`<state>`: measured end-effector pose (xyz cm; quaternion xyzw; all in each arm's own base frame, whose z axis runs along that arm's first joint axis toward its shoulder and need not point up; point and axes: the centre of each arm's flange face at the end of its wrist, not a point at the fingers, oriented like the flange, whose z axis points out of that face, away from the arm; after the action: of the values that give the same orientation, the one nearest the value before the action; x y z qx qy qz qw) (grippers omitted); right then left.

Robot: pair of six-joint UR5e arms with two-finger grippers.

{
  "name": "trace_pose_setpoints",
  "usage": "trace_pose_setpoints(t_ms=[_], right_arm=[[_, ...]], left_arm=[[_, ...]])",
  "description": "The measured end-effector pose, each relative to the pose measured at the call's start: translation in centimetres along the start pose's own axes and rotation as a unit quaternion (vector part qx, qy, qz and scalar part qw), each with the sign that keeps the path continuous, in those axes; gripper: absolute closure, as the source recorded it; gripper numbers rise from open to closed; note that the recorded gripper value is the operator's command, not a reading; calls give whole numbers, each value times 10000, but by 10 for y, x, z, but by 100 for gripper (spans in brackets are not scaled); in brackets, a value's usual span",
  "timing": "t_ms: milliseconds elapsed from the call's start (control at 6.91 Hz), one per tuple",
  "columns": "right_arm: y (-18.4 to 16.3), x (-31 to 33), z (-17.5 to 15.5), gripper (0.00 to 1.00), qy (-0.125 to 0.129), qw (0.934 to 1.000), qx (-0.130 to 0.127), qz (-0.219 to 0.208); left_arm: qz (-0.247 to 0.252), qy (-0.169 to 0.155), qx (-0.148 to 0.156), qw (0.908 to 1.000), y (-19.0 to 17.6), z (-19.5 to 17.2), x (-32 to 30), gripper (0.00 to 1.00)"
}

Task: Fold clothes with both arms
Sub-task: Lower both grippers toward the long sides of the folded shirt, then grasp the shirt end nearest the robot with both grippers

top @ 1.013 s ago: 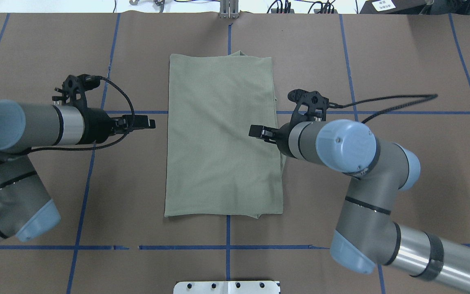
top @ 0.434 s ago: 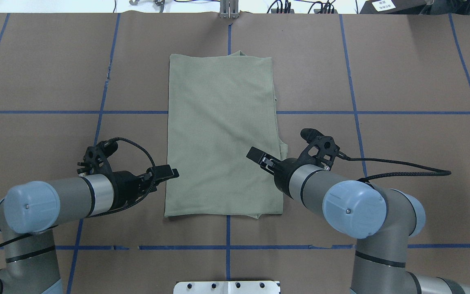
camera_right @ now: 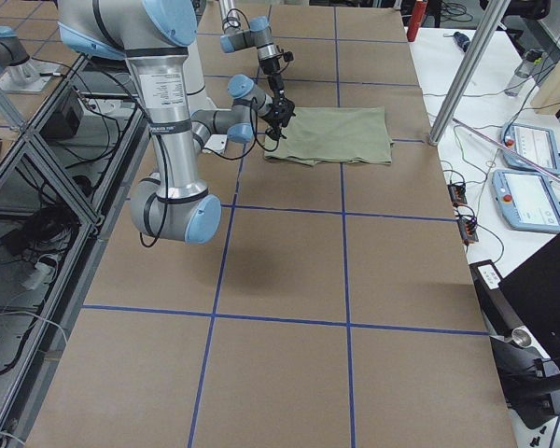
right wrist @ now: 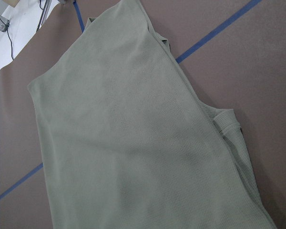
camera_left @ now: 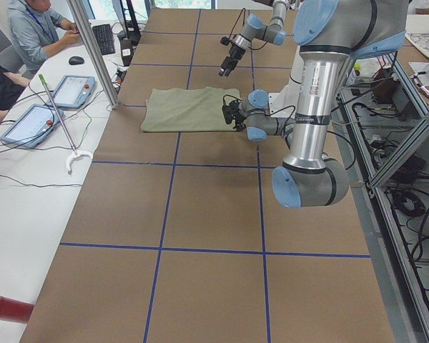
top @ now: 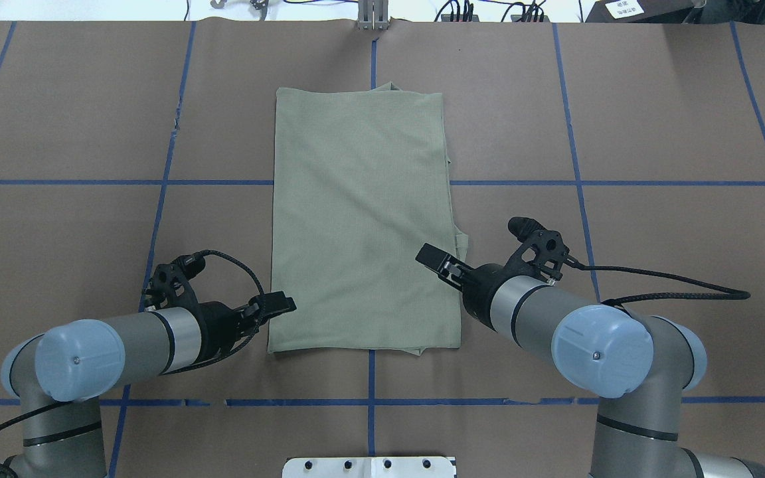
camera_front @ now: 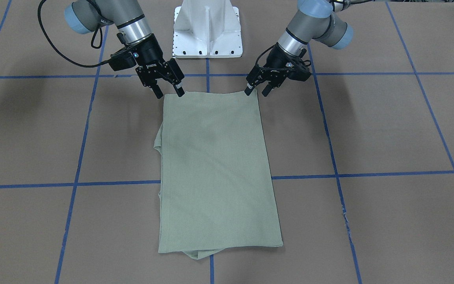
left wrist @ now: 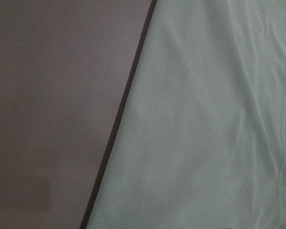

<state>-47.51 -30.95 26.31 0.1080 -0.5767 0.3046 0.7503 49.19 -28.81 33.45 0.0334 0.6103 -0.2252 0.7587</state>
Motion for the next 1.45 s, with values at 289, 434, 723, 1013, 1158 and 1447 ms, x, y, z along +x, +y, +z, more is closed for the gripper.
trace_pose_setpoints(t_ms=[289,434,723,1013,1158,1447], right_arm=[[1,1,1,0,4,10000,10,-4],[1,2,1,0,8,10000,7,-7],[3,2,1,0,11,10000,-10,-14],[6,0,1,0,-5,10000,-34,-26],[8,-1,1,0,-11,10000,-46,-33],[10,-2,1,0,-16,10000,-63,-39]], left_arm=[[42,-108,-136,9998,19,6,-3,10],[53,-127,-168,9998,23,8,-4,10],[55,-150,-177,9997,26,18,-2,12],[65,-172,-173,9997,29,30,1,12],[89,-180,-169,9997,28,31,1,12],[127,-169,-171,9996,25,26,3,12]])
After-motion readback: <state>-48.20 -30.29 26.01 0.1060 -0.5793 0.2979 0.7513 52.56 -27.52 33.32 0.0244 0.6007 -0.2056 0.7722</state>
